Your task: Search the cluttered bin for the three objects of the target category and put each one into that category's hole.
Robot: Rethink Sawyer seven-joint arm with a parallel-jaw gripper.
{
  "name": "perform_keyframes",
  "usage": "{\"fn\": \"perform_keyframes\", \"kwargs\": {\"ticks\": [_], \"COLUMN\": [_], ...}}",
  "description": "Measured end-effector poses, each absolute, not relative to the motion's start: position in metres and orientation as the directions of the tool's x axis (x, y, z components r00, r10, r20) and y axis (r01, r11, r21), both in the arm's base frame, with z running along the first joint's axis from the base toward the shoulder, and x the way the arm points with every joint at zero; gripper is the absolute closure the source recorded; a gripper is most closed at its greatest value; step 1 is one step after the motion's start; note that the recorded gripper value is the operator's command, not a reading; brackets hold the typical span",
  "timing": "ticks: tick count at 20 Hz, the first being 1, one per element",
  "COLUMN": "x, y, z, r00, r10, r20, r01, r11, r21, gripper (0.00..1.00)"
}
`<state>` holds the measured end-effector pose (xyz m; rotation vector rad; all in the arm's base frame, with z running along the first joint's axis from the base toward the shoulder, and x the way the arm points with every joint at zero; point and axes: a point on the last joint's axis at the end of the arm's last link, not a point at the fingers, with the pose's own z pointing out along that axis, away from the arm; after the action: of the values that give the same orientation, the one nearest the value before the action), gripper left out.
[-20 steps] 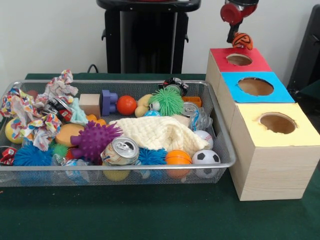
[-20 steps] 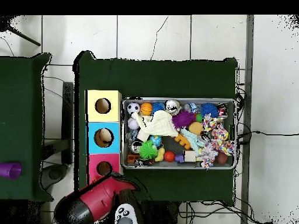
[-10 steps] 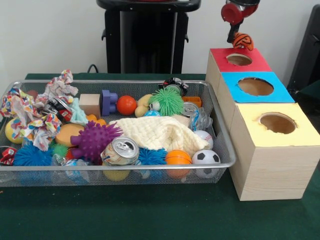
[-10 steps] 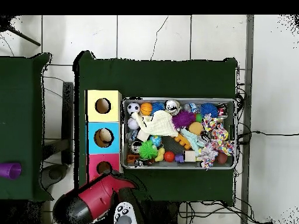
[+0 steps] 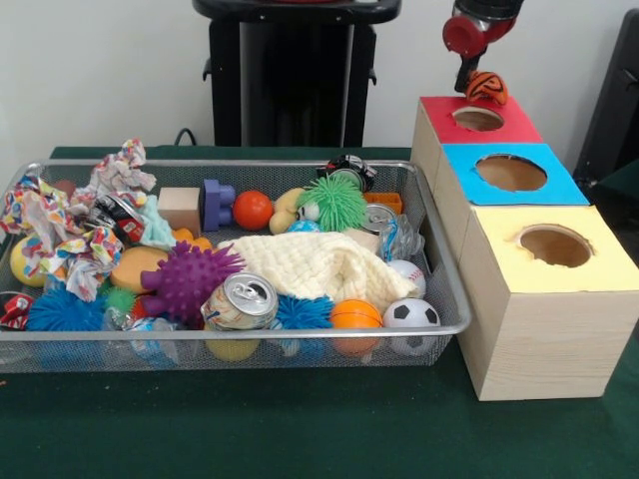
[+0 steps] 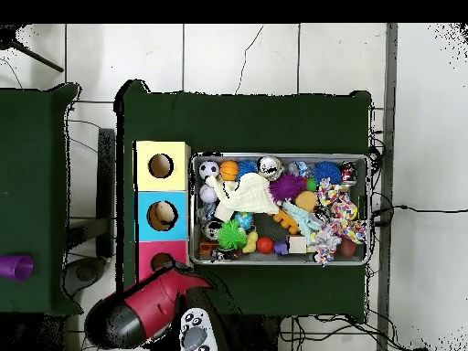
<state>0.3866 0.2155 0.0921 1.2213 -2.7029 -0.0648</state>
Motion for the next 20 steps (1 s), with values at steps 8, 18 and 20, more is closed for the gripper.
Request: {"fn": "perform_keyframes", "kwargs": {"ticks": [8,18,20], "x": [0.3859,0.3859,0.3862], "y": [0.2163,0.2160,0.2155], "z": [0.0879,0.0885,0.0900], "r00": [-0.648,-0.647,-0.647], "r10": [-0.748,-0.748,-0.747], "r20": [0.146,0.148,0.152], "r01": [-0.739,-0.739,-0.739], "r11": [0.663,0.663,0.663], "r21": [0.119,0.118,0.116], "gripper": [1.00,1.00,1.00]}}
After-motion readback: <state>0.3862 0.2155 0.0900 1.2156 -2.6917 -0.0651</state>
